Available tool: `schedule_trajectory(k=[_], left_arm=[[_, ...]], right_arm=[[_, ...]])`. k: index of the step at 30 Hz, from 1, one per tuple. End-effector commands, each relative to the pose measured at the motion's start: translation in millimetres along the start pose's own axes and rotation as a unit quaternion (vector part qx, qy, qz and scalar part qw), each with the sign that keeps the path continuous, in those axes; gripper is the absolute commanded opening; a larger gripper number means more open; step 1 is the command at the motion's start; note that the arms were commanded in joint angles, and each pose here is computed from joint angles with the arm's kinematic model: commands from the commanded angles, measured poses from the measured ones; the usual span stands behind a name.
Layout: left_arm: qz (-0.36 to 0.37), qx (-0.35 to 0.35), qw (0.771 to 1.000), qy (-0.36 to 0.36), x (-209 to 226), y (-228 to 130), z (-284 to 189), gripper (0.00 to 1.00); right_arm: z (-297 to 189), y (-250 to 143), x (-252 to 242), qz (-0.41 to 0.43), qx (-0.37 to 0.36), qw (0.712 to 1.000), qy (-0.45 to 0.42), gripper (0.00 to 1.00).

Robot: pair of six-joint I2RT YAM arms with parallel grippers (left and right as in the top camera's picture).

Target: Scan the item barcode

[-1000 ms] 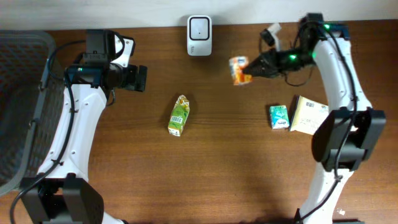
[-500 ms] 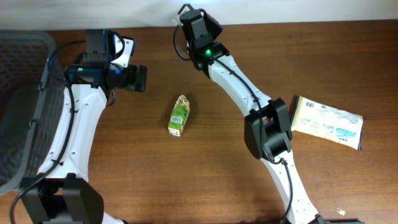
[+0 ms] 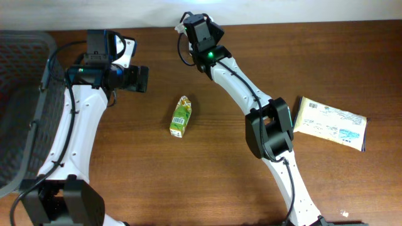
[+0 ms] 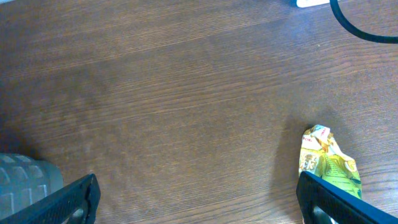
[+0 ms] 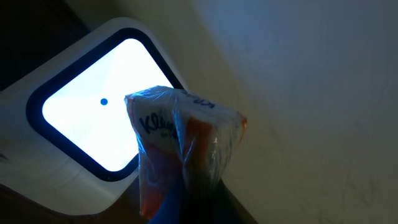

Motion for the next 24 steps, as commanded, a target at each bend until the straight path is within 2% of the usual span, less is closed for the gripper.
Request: schedule_trajectory(k=[1,3,5,8,10,11,13,14,16,19,21,22,23,24], left_arm=[[0.008,-0.012,1.0,0.005,2,4,-9,0.99],[0.008,-0.012,1.0,0.005,2,4,-9,0.99],[0.008,-0.012,1.0,0.005,2,4,-9,0.99],[0.008,-0.012,1.0,0.005,2,4,-9,0.99],[0.008,-0.012,1.0,0.005,2,4,-9,0.99],[0.008,-0.012,1.0,0.006,2,4,-9,0.99],[0.008,-0.012,1.0,0.005,2,4,-9,0.99],[0.008,-0.012,1.0,0.005,2,4,-9,0.99],[0.008,-0.012,1.0,0.005,2,4,-9,0.99],[0.008,-0.012,1.0,0.005,2,4,-9,0.99],[0.008,-0.012,1.0,0.005,2,4,-9,0.99],[0.008,-0.012,1.0,0.006,2,4,-9,0.99],[0.008,-0.012,1.0,0.005,2,4,-9,0.99],[0.008,-0.012,1.0,0.005,2,4,-9,0.99]], right_arm=[[-26,26,-21,0.064,-0.034,0.997,-0.002,0.04],[-46,38,-37,0.091,-0.047,0.994,0.024,0.04],[-79,46,-49,0.112,-0.049,0.986,0.112,0.04],[-125,36,-65,0.176,0.005,0.956,0.233,0.04],[-143,0,-82,0.256,0.129,0.926,0.247,0.04],[-146,-32,-91,0.284,0.219,0.903,0.236,0.04],[-141,-76,-103,0.288,0.324,0.874,0.219,0.04],[-131,-109,-110,0.31,0.394,0.843,0.196,0.04],[-112,-173,-108,0.316,0.487,0.792,0.192,0.04],[-101,-244,-107,0.326,0.57,0.733,0.179,0.04],[-100,-262,-112,0.332,0.587,0.717,0.175,0.05],[-99,-266,-116,0.338,0.589,0.714,0.172,0.3],[-99,-268,-119,0.341,0.591,0.712,0.17,0.74],[-99,-271,-122,0.341,0.594,0.71,0.166,0.88]])
Point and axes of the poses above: each gripper's point midway between its finger pads, its own z axis out along the fingers, its own x axis along the line the jaws close on, y = z × x, the point moved 8 cm from there along -z, back along the fingers, and after that the axes turned 14 degrees about z, right-handed, at the moved point
